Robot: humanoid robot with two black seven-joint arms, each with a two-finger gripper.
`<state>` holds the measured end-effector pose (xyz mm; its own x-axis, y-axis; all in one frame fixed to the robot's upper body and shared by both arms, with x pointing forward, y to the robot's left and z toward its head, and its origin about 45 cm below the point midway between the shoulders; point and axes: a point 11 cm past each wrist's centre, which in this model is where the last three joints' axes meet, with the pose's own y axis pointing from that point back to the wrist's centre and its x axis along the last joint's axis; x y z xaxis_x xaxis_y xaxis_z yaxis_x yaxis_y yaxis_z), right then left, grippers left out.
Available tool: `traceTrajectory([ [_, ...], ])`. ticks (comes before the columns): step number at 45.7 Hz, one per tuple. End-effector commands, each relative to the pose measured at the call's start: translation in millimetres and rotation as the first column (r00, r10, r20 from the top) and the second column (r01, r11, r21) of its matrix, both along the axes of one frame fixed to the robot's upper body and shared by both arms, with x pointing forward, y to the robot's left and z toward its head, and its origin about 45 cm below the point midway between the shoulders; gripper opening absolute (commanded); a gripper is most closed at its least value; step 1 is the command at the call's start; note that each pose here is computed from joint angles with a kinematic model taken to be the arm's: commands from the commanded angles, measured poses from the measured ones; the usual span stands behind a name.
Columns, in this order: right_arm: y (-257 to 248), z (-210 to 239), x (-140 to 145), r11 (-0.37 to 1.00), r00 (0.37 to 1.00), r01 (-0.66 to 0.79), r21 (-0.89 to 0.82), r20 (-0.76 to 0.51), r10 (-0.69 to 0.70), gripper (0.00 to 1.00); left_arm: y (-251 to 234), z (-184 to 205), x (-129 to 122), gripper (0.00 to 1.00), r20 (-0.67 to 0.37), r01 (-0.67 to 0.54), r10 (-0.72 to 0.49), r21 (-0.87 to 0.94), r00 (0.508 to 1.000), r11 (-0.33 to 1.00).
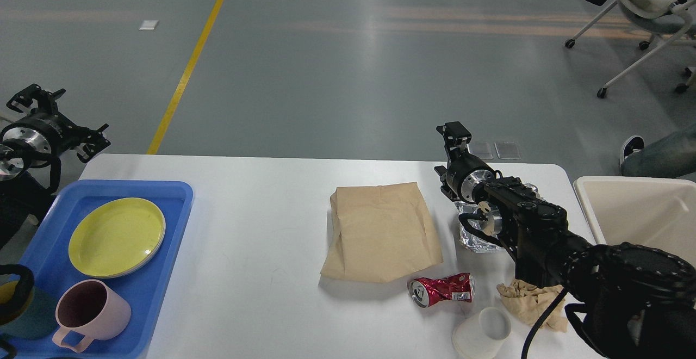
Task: Tidy desktop
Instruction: 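Release the yellow plate and raise the left gripper away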
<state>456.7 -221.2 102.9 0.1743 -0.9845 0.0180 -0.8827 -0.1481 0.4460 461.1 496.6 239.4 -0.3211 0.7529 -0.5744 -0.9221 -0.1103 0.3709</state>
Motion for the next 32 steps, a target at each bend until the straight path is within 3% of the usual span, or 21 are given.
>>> traceTrajectory([
  [1,-0.1,0.0,0.0,1.0,1.0,0.001,-0.001,0.0,-0.001,1.0,-5.7,12.3,8.1,0.96,0.028,0.012,-0.012,-0.002,1.0,1.0],
  [32,0.0,0.0,0.0,1.0,1.0,0.0,0.0,0.0,0.0,1.0,-32.2,-2.6,15.1,0.96,0.002,0.061,-0.061,-0.008,0.998,0.998],
])
